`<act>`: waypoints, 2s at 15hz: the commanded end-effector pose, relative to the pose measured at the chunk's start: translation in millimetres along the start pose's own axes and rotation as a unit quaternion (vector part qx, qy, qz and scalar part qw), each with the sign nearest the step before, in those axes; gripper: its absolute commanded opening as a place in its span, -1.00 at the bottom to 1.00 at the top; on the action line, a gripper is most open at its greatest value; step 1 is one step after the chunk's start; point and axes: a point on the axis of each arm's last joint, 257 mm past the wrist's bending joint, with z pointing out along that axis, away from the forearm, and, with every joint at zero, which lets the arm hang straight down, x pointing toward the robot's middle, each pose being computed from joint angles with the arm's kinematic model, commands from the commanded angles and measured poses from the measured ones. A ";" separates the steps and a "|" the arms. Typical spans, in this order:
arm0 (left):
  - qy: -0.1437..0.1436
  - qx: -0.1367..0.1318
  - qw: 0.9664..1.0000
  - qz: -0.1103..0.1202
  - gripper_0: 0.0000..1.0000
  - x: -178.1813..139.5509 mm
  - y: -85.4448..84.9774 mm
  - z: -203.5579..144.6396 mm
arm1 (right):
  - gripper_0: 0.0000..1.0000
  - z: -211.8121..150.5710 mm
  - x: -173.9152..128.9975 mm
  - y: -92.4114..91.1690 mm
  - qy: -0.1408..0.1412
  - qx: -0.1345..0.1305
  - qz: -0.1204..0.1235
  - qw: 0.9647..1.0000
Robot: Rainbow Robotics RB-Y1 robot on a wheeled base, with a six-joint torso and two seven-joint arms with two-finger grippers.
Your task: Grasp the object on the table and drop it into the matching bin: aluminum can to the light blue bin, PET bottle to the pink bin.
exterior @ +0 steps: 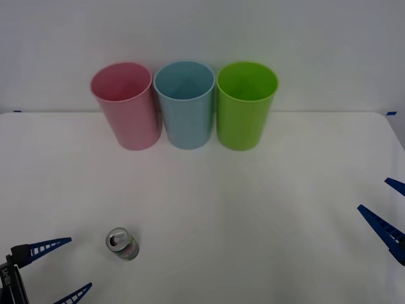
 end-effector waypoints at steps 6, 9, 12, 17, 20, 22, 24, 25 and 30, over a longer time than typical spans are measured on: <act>0.015 -0.012 0.999 -0.029 1.00 25.4 2.9 15.1 | 1.00 0.0 0.0 0.0 0.000 0.000 0.000 1.000; 0.000 -0.014 0.999 -0.038 1.00 26.1 2.1 30.0 | 1.00 0.0 0.0 0.0 0.000 0.000 0.000 1.000; -0.004 -0.016 0.999 -0.035 1.00 27.8 -2.1 44.8 | 1.00 0.0 0.0 0.0 0.000 0.000 0.000 1.000; 0.002 -0.020 0.999 -0.025 1.00 32.1 -2.1 63.8 | 1.00 0.0 0.0 0.0 0.000 0.000 0.000 1.000; 0.005 -0.019 1.000 -0.024 1.00 38.1 2.7 72.8 | 1.00 0.0 0.0 0.0 0.000 0.000 0.000 1.000; 0.004 -0.016 1.000 -0.020 1.00 40.0 5.4 79.9 | 1.00 0.0 0.0 0.0 0.000 0.000 0.000 1.000; 0.006 -0.013 1.000 -0.019 1.00 42.1 5.6 86.7 | 1.00 0.0 0.0 0.0 0.000 0.000 0.000 1.000; 0.007 -0.012 1.000 -0.019 1.00 43.8 4.3 89.8 | 1.00 0.0 0.0 0.0 0.000 0.000 0.000 1.000; 0.007 -0.011 1.000 -0.016 1.00 45.1 -0.4 107.0 | 1.00 0.0 0.0 0.0 0.000 0.000 0.000 1.000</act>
